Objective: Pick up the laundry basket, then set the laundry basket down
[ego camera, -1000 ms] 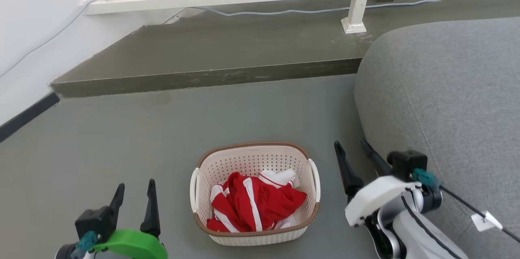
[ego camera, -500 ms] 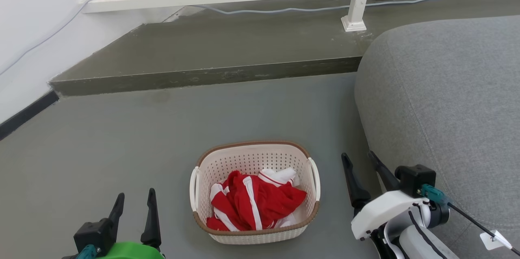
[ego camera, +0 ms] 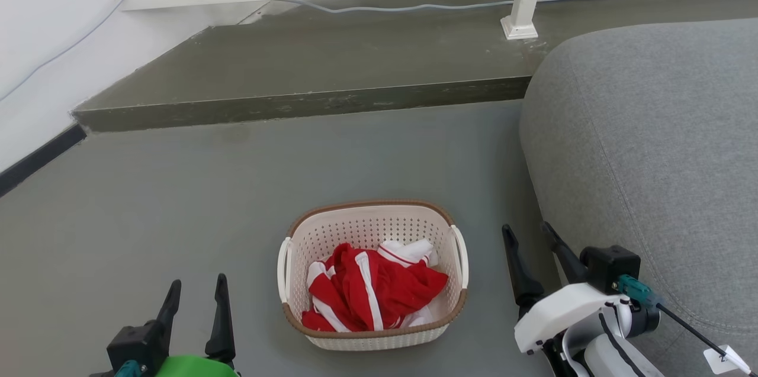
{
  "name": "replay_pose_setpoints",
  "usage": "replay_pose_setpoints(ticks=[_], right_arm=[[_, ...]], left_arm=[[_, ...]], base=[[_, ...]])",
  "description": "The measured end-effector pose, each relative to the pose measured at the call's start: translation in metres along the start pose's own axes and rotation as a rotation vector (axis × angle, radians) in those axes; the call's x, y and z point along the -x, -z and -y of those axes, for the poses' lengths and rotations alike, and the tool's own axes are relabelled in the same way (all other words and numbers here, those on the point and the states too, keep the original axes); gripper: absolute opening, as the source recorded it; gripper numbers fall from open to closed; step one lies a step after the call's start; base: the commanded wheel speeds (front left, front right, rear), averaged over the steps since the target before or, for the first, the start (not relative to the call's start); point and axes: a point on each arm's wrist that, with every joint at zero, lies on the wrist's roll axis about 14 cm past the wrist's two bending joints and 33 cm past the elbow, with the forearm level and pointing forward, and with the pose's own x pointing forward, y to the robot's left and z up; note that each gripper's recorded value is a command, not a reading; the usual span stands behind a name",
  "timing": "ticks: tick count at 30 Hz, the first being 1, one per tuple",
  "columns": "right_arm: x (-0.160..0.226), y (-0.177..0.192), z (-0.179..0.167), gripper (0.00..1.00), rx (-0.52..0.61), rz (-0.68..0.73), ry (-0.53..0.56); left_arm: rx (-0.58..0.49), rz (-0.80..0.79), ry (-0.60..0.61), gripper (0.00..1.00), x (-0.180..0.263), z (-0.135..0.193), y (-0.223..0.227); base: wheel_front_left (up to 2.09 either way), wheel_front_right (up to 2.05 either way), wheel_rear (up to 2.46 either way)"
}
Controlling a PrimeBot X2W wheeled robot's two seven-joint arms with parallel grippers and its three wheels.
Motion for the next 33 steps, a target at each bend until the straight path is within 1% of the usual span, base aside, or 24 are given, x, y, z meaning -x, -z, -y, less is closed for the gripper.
replay_pose_setpoints(ticks=[8, 27, 28, 30, 33], right_arm=[[0.002, 0.001, 0.002, 1.00, -0.006, 0.000, 0.013], [0.008, 0.004, 0.005, 1.00, -0.007, -0.003, 0.027], [0.009, 0.004, 0.005, 0.00, -0.007, -0.002, 0.027], [0.009, 0.006, 0.005, 0.00, -0.007, -0.010, 0.030], [0.016, 0.021, 0.008, 0.00, -0.006, -0.056, 0.043]], left_arm=[[-0.028, 0.012, 0.007, 1.00, -0.001, 0.001, -0.003], [-0.038, 0.008, -0.012, 1.00, 0.004, -0.003, -0.002], [-0.038, 0.009, -0.012, 0.00, 0.004, -0.003, -0.002], [-0.039, 0.001, -0.013, 0.00, 0.005, -0.003, 0.001], [-0.035, -0.035, -0.020, 0.00, 0.007, -0.003, 0.012]], base=[[0.00, 0.00, 0.00], [0.00, 0.00, 0.00], [0.00, 0.00, 0.00], [0.00, 0.00, 0.00], [0.00, 0.00, 0.00]])
